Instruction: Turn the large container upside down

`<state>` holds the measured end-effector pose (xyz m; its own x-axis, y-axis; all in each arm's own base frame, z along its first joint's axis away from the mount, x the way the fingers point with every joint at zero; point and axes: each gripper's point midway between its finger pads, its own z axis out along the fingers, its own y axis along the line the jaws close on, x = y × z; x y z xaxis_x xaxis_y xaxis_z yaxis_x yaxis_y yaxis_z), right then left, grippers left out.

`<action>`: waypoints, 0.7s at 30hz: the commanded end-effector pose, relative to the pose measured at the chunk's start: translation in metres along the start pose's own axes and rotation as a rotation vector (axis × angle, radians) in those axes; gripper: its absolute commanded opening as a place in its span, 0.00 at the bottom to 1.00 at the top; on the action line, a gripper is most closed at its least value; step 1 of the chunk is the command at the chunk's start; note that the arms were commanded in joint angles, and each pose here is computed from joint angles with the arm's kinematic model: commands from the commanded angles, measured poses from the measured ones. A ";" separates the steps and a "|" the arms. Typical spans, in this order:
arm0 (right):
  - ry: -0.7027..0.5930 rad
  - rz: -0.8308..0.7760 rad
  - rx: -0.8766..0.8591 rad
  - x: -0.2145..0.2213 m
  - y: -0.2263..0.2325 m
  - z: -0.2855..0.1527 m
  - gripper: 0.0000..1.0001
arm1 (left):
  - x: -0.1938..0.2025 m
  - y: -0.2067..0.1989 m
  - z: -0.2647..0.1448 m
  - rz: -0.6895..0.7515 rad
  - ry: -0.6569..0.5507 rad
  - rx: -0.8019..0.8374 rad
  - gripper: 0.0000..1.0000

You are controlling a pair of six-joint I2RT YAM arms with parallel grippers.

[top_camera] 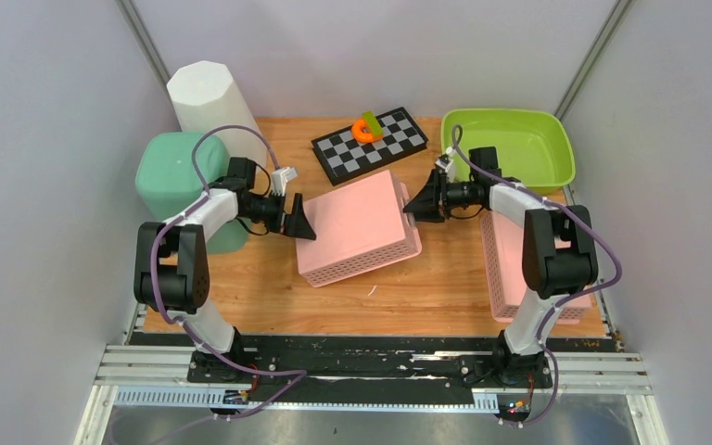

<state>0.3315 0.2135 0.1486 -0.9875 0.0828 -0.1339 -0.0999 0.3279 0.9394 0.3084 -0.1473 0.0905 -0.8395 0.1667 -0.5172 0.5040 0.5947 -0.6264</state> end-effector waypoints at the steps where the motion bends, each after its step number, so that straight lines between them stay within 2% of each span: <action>1: 0.010 -0.019 0.026 0.004 -0.017 0.006 0.48 | 0.002 0.002 -0.006 -0.009 -0.016 -0.031 1.00; 21: -0.012 0.059 0.083 0.001 -0.053 0.002 0.48 | 0.003 0.016 0.001 -0.050 -0.030 -0.063 1.00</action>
<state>0.3361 0.2040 0.1214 -0.9897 0.1044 -0.0982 -0.0548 0.3576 0.9323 0.3109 -0.1442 0.0847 -0.8575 0.1228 -0.4996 0.4577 0.6255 -0.6318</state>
